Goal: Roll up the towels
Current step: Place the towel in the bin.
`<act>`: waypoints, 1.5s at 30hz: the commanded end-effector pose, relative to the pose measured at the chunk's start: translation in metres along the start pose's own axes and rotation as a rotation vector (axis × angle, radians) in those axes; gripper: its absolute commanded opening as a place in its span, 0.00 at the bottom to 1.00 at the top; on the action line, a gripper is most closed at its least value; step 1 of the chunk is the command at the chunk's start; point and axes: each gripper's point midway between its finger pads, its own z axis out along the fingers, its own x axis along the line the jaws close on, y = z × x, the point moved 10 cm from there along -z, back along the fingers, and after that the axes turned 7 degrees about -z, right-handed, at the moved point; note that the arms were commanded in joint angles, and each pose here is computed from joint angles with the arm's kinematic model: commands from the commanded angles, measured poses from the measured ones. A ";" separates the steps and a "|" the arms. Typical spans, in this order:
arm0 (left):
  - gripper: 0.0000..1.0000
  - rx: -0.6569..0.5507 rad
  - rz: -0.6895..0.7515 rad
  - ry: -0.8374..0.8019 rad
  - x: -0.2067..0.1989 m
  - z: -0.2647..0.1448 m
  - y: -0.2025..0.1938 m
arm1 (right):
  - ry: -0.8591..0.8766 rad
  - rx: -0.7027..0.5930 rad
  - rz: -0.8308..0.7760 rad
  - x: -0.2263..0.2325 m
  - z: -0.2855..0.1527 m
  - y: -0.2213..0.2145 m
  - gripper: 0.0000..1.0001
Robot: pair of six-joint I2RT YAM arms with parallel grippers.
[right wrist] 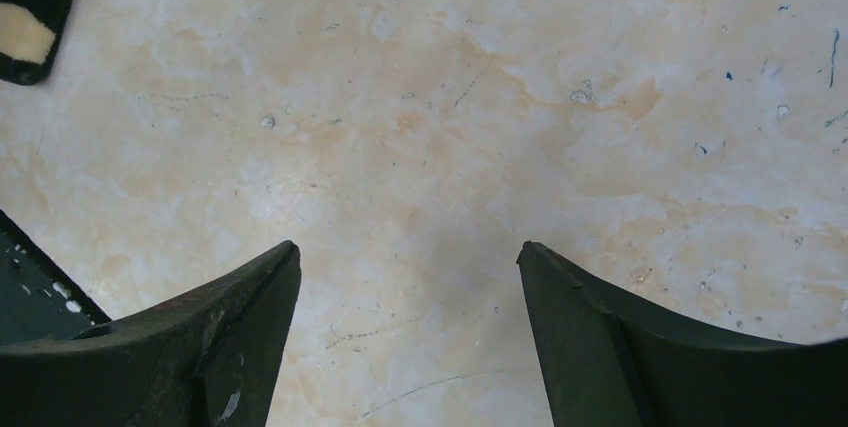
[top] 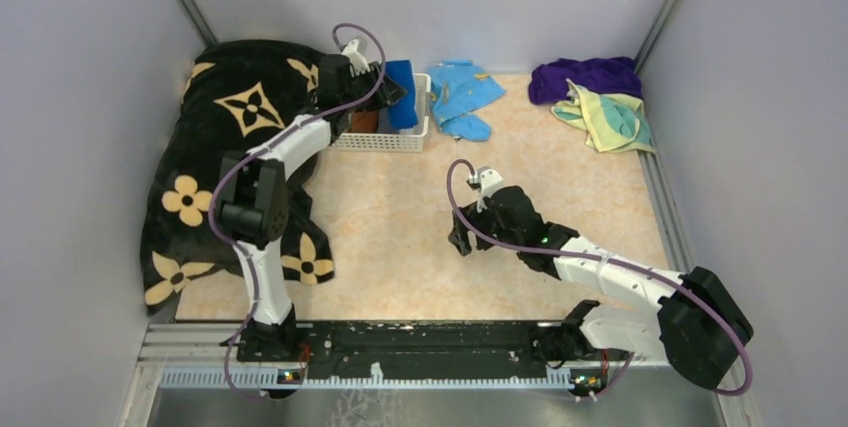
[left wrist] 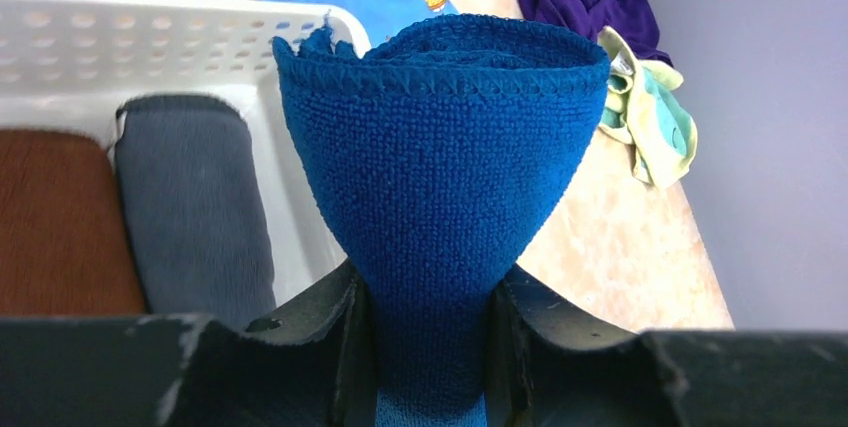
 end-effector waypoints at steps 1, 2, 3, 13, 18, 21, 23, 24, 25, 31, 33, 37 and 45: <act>0.33 0.052 0.040 -0.173 0.005 0.030 0.008 | -0.031 -0.057 -0.031 -0.004 -0.004 0.007 0.81; 0.33 0.077 0.035 -0.161 0.014 0.039 0.003 | -0.034 -0.056 -0.033 -0.005 -0.004 0.006 0.80; 0.33 0.096 0.040 -0.149 0.020 0.044 0.000 | -0.036 -0.056 -0.035 -0.005 -0.004 0.006 0.81; 0.36 0.249 0.097 0.072 0.053 0.064 -0.028 | -0.055 -0.040 -0.036 -0.007 -0.002 0.000 0.80; 0.39 0.320 0.188 0.241 0.054 0.079 -0.050 | -0.061 -0.038 -0.035 -0.008 -0.001 -0.001 0.81; 0.40 0.348 0.217 0.297 0.056 0.089 -0.062 | -0.067 -0.037 -0.032 -0.008 0.001 -0.002 0.80; 0.41 0.369 0.222 0.344 0.060 0.094 -0.071 | -0.067 -0.033 -0.030 -0.008 0.002 -0.002 0.80; 0.41 0.380 0.218 0.370 0.063 0.096 -0.076 | -0.066 -0.032 -0.029 -0.008 0.002 -0.002 0.80; 0.41 0.388 0.206 0.397 0.067 0.098 -0.079 | -0.067 -0.030 -0.028 -0.008 0.002 -0.003 0.80; 0.49 0.401 0.174 0.541 0.084 0.100 -0.089 | -0.067 -0.021 -0.029 -0.008 0.004 -0.004 0.80; 0.52 0.398 0.167 0.530 0.080 0.099 -0.087 | -0.066 -0.022 -0.028 -0.008 0.004 -0.003 0.80; 0.59 0.375 0.154 0.496 0.064 0.094 -0.078 | -0.063 -0.036 -0.029 -0.007 0.003 0.001 0.80; 0.70 0.287 0.104 0.428 0.030 0.078 -0.052 | -0.073 -0.080 -0.039 -0.007 -0.008 0.013 0.80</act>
